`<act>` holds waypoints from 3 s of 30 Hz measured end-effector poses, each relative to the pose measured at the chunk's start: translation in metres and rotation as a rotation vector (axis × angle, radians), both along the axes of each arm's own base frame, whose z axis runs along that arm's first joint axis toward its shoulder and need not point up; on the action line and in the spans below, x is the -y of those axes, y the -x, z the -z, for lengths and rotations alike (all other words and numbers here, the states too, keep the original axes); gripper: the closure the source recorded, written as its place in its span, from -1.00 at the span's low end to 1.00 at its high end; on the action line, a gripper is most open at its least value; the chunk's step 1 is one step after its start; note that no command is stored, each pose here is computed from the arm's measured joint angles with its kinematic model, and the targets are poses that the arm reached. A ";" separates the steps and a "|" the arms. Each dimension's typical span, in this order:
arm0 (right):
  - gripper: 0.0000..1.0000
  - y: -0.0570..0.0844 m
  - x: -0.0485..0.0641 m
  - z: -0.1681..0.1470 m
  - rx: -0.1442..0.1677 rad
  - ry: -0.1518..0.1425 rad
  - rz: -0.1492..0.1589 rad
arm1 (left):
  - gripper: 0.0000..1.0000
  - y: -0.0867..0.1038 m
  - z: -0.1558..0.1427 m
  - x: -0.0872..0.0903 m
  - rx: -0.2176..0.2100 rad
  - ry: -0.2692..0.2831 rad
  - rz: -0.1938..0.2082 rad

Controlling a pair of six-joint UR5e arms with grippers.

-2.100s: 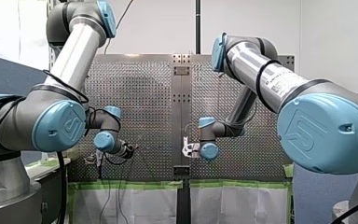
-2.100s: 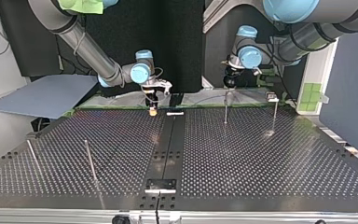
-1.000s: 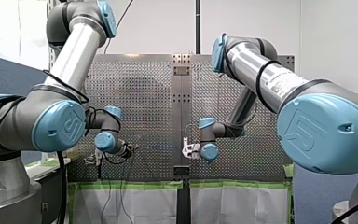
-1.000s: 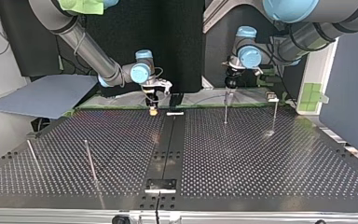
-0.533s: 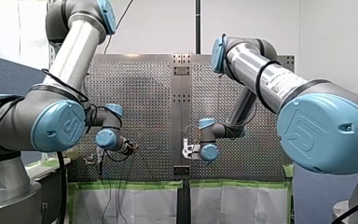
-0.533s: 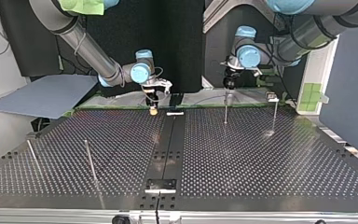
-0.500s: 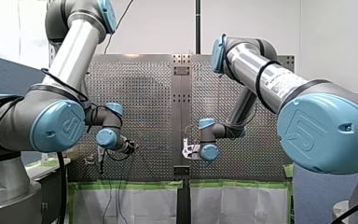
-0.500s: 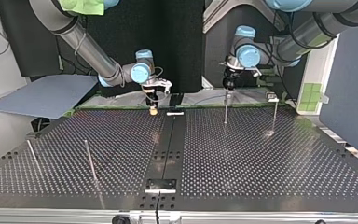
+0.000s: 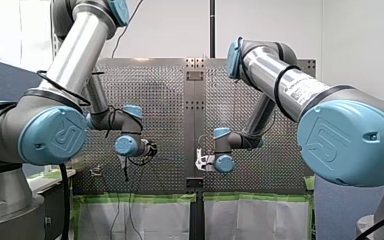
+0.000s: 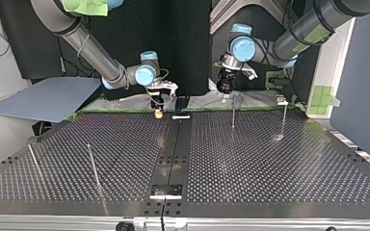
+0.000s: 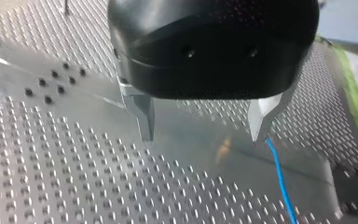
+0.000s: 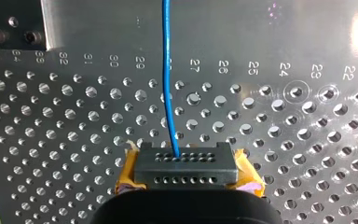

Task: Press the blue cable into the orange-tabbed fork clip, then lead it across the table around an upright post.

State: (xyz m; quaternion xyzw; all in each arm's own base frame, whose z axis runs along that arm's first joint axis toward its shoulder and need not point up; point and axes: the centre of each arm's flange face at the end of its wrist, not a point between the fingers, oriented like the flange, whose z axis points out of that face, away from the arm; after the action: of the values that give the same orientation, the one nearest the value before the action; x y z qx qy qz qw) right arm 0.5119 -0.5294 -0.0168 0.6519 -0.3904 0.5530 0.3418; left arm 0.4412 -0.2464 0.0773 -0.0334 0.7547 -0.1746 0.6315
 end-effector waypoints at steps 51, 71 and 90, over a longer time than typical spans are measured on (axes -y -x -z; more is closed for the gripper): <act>1.00 0.000 -0.001 0.003 -0.001 -0.004 -0.002 | -0.98 -0.025 0.038 -0.007 0.008 -0.017 -0.070; 1.00 -0.001 -0.002 0.005 0.000 -0.007 -0.009 | -0.98 -0.046 0.084 0.000 -0.043 -0.088 -0.106; 1.00 -0.001 -0.002 0.008 -0.005 -0.007 -0.013 | -0.84 -0.058 0.077 0.004 -0.012 -0.091 -0.108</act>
State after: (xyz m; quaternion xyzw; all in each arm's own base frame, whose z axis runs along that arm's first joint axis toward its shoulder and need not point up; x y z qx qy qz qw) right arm 0.5127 -0.5274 -0.0248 0.6569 -0.3871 0.5524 0.3368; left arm 0.4989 -0.2509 0.0001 -0.0466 0.7626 -0.1056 0.6365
